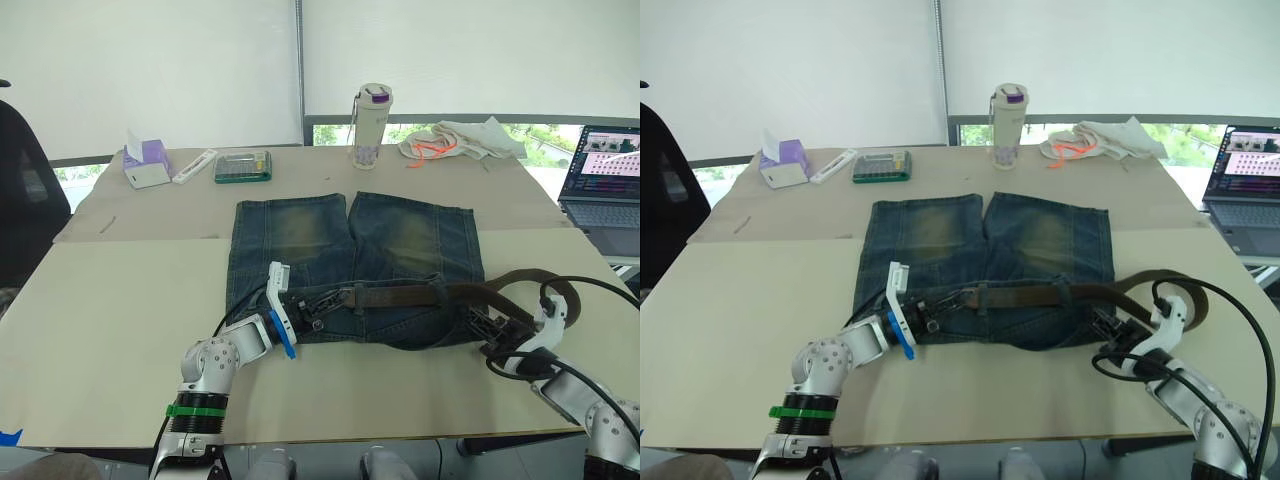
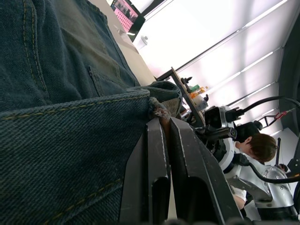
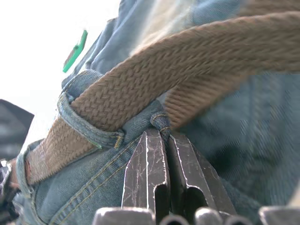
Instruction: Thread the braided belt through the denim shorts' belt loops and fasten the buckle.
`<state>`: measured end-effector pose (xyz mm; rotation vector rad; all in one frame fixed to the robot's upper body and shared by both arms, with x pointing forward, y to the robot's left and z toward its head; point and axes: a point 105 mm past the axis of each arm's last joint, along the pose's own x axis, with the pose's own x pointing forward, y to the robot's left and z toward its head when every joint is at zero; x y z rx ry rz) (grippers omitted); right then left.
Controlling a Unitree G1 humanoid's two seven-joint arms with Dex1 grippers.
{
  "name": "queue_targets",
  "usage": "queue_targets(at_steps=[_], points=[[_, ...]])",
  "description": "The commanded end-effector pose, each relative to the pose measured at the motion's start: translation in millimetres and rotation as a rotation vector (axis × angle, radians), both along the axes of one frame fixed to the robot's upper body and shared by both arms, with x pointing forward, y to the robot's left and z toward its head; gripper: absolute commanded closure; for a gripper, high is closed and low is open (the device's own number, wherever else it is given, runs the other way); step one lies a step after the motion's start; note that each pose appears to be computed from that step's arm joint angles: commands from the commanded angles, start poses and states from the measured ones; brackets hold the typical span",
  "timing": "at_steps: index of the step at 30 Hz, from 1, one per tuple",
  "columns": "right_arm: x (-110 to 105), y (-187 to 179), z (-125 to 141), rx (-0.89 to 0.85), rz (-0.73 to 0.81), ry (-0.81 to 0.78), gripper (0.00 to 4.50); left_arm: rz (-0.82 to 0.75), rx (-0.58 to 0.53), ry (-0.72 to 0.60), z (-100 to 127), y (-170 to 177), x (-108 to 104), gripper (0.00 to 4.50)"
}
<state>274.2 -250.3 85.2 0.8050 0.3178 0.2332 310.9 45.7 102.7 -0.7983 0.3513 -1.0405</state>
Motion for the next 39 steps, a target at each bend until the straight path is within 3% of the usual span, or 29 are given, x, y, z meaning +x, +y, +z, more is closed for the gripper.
queue_targets(at_steps=[1,10,18,28,39], points=[[-4.6,-24.4,16.0,0.048,-0.147,-0.047,4.47,0.005,-0.001,-0.04,7.5,4.2,3.7,4.5],[-15.9,-76.4,9.8,0.16,-0.487,0.001,4.47,0.016,0.026,-0.049,5.7,12.7,7.9,4.5],[-11.1,-81.0,5.8,0.195,-0.673,0.063,4.47,0.011,0.043,-0.089,7.1,4.4,11.6,4.5],[-17.4,-120.0,15.7,0.326,-1.161,0.077,4.47,0.001,0.044,-0.208,27.3,-14.3,28.6,4.5],[-33.7,-140.5,32.5,0.295,-1.449,-0.03,4.47,-0.048,0.015,-0.27,48.1,-30.8,32.3,4.5]])
